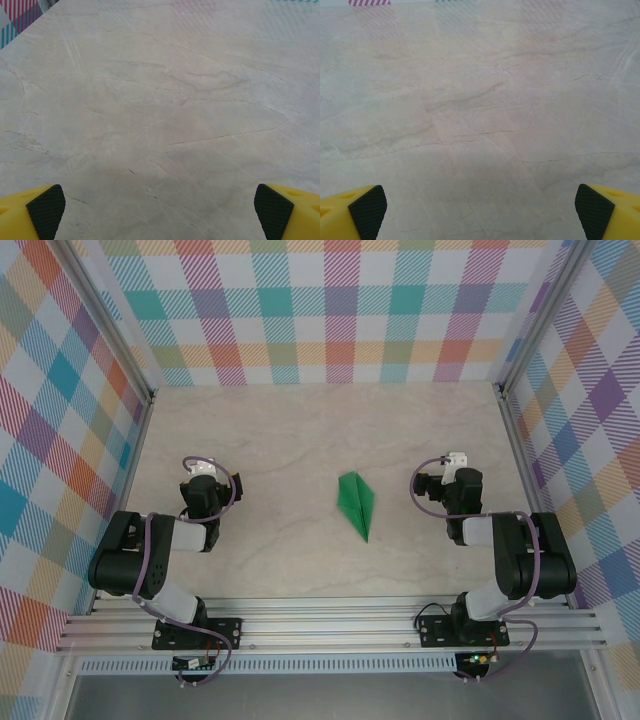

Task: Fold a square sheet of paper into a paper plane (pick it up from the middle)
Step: Reset both arms

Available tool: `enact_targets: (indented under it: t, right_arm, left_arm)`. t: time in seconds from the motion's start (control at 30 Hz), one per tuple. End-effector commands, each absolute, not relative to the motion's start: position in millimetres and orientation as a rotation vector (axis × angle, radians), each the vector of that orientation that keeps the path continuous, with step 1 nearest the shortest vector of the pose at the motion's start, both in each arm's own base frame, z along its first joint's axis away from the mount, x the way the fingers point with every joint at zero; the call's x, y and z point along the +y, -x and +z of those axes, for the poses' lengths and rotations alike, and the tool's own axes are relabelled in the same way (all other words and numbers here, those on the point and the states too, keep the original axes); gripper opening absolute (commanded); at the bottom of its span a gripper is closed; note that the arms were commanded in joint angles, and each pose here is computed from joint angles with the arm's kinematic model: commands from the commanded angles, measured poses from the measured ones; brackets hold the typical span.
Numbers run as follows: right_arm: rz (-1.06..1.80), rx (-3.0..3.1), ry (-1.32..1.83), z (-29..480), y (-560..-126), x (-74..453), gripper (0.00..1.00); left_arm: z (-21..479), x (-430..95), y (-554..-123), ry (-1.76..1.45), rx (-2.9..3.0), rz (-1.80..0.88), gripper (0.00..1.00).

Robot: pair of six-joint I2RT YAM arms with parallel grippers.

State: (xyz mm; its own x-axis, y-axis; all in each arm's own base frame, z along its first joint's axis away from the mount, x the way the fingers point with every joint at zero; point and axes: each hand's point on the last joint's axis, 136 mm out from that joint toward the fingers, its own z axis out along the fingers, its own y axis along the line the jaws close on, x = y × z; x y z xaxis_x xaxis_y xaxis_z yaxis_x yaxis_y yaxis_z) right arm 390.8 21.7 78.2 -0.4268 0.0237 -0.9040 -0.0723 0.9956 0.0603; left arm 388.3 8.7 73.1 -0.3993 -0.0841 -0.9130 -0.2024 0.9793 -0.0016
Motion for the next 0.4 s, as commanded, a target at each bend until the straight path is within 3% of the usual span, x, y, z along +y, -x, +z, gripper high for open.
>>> enact_targets:
  t: [0.0,0.37]
  right_arm:
    - [0.130,1.960,0.028,90.6,-396.9,22.5,1.00]
    - [0.131,1.960,0.028,90.7,-396.9,22.5,1.00]
  left_arm:
    - [82.9,9.1,-392.0,0.220,1.938,0.123,1.00]
    - [83.0,9.1,-392.3,0.218,1.939,0.125,1.00]
